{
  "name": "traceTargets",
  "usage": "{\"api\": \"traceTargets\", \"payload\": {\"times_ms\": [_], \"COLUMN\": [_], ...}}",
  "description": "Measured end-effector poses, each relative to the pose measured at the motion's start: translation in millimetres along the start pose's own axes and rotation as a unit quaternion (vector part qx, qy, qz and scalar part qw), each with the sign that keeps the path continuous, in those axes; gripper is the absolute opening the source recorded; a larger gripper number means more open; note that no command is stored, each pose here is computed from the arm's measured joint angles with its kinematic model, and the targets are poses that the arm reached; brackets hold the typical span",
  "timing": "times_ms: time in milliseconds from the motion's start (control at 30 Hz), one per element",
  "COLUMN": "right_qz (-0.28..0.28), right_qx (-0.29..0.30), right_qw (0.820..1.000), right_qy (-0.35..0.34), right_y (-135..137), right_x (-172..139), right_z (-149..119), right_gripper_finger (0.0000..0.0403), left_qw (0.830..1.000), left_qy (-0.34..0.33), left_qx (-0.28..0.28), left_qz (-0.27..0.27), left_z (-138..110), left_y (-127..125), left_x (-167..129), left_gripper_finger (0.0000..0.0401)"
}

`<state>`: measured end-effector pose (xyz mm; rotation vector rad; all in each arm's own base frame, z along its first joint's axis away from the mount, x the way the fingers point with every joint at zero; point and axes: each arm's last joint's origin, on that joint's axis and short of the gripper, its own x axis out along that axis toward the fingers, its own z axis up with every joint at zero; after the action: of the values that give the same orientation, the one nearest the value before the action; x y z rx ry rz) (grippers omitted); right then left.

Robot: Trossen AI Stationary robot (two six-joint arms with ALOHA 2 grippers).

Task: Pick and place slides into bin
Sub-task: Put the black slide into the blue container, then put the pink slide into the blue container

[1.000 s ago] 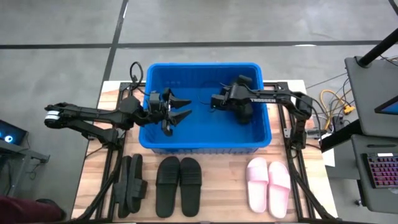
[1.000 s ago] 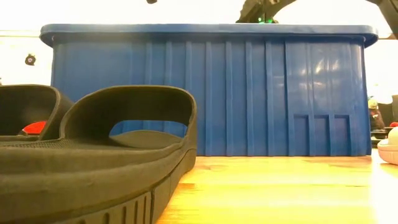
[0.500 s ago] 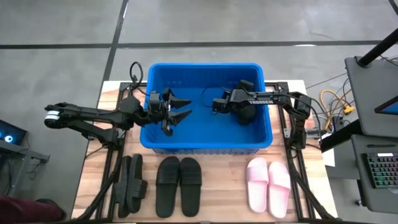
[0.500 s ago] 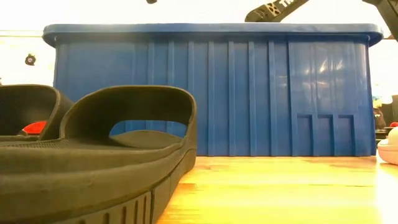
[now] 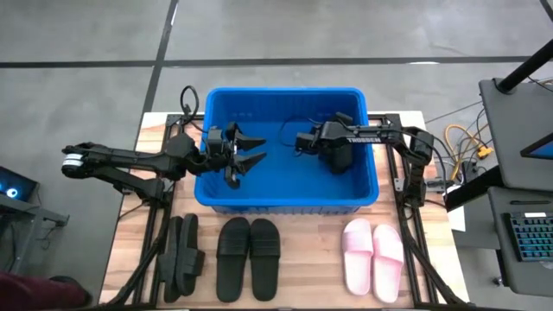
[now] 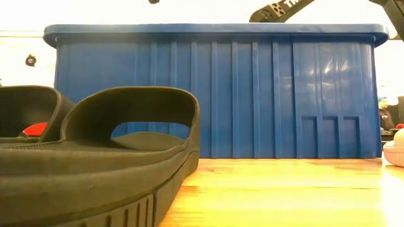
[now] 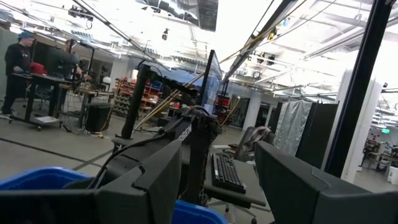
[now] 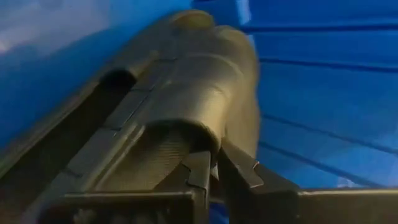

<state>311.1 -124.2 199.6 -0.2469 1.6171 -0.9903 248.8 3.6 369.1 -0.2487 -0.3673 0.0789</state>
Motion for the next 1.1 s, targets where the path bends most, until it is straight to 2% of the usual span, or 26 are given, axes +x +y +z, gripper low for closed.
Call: {"api": "traceTargets", "payload": {"times_ms": [133, 433, 600, 800, 967, 1100], "right_qz": [0.023, 0.021, 0.023, 0.027, 0.083, 0.096], "right_qx": [0.002, -0.002, -0.015, -0.004, -0.041, -0.011], "right_qw": [1.000, 1.000, 0.999, 0.999, 0.996, 0.995], "right_qy": [0.007, 0.013, 0.031, 0.021, 0.018, 0.007], "right_y": [0, -1, -6, -18, -26, -37], "right_x": [1, 2, -6, -22, -35, -47], "right_z": [0, -1, -4, 2, 7, 11], "right_gripper_finger": [0.0050, 0.0155, 0.0198, 0.0218, 0.0221, 0.0221], "left_qw": [1.000, 1.000, 1.000, 1.000, 1.000, 1.000], "left_qy": [0.000, 0.000, 0.000, 0.000, 0.000, 0.000], "left_qx": [0.000, -0.001, -0.001, -0.001, -0.001, -0.001], "left_qz": [0.000, 0.000, 0.000, 0.000, 0.000, 0.000], "left_z": [0, 0, 0, 0, 0, 0], "left_y": [0, 0, 0, 0, 0, 0], "left_x": [0, 0, 0, 0, 0, 0], "left_gripper_finger": [0.0190, 0.0190, 0.0190, 0.0190, 0.0190, 0.0190]}}
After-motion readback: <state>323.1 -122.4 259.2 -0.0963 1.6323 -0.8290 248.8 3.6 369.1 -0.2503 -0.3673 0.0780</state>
